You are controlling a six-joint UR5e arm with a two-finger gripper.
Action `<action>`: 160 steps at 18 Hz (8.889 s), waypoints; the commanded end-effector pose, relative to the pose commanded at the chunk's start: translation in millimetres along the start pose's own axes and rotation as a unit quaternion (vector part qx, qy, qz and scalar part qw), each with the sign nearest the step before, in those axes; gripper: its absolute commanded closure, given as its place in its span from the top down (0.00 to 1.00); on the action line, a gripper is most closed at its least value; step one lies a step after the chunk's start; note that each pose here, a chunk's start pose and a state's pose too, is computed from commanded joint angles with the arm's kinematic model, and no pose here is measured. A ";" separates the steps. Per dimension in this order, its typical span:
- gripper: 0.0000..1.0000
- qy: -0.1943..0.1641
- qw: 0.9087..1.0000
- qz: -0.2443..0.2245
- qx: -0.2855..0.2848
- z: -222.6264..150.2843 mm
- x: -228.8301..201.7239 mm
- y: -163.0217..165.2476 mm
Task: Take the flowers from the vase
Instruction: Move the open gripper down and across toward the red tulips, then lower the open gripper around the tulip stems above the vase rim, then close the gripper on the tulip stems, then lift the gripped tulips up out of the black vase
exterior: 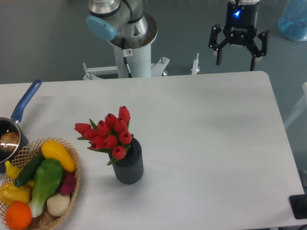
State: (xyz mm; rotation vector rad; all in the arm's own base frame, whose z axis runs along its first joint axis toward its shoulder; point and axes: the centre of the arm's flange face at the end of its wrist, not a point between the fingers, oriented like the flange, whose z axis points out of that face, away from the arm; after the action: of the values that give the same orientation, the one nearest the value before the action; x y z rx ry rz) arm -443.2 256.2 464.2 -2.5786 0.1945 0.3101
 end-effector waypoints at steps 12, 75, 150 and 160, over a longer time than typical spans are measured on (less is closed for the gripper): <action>1.00 0.072 0.995 0.018 0.068 63.9 20.0 -20.7; 1.00 0.212 0.947 0.058 0.233 196.4 120.2 -118.0; 0.26 0.205 0.937 0.040 0.281 160.5 114.2 -158.0; 0.26 0.203 0.931 0.018 0.304 125.6 110.1 -180.6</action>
State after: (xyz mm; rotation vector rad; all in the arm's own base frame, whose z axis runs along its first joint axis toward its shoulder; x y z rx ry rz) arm -324.0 466.7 419.7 -1.9880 0.4150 -0.2484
